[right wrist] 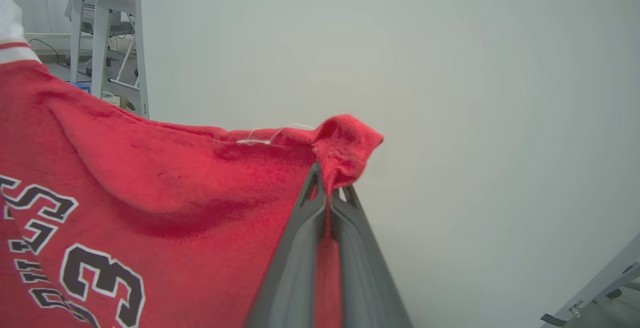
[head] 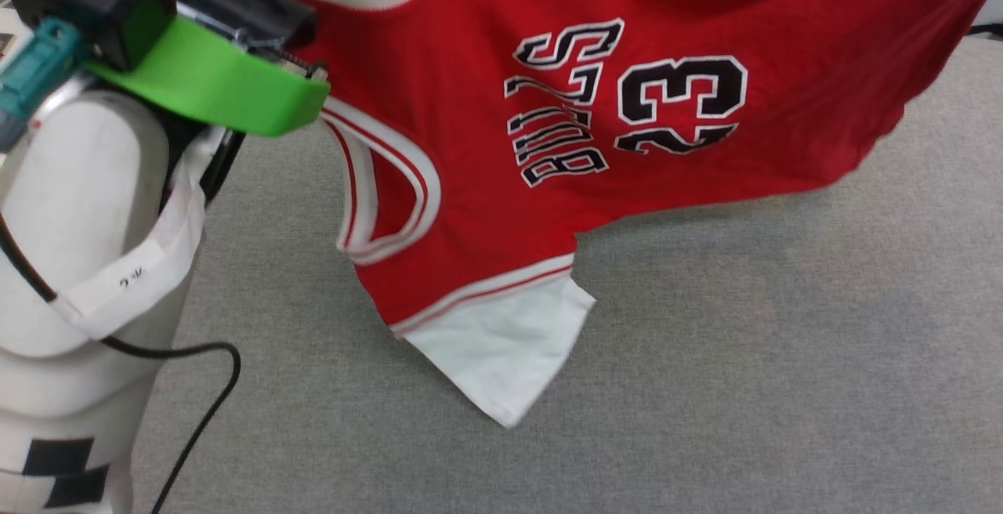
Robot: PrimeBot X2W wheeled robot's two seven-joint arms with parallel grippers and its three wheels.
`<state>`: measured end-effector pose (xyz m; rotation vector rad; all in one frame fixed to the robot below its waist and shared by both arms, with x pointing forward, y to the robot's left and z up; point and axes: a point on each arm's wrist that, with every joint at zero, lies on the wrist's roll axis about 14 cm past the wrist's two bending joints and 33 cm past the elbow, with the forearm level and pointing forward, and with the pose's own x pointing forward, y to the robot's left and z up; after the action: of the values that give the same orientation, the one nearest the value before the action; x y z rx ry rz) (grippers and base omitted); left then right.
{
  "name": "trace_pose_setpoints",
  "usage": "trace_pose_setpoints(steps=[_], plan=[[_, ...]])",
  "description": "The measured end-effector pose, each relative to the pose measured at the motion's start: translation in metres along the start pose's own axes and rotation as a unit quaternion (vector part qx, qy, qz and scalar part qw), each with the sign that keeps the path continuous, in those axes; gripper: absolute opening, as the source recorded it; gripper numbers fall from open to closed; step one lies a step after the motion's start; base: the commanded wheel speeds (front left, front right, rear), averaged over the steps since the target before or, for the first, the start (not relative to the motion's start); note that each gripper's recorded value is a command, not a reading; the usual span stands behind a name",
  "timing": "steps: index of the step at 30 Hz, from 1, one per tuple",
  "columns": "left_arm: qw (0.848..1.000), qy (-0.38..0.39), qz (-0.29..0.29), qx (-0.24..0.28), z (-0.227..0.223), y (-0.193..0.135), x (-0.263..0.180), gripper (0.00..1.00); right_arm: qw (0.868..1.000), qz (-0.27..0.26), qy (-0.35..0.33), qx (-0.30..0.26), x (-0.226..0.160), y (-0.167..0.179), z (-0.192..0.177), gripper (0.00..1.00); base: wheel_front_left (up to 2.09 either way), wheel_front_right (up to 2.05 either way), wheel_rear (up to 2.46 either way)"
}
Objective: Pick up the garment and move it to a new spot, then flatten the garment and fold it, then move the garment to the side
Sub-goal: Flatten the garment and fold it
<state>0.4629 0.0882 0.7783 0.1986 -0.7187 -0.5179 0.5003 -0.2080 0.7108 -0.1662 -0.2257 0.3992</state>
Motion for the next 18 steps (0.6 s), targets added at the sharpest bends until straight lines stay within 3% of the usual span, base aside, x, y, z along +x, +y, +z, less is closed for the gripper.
trace_pose_setpoints(steps=[8,18], plan=[[0.998,-0.038,-0.038,0.02,0.018,0.001,0.051,0.0,0.999,-0.013,-0.039,-0.018,0.021,-0.01,0.032,0.0,0.0,0.0,0.0],[0.998,-0.023,-0.045,0.039,-0.014,0.022,0.099,0.0,0.998,-0.037,-0.036,-0.034,0.071,-0.034,0.025,0.0,0.0,0.0,0.0]])
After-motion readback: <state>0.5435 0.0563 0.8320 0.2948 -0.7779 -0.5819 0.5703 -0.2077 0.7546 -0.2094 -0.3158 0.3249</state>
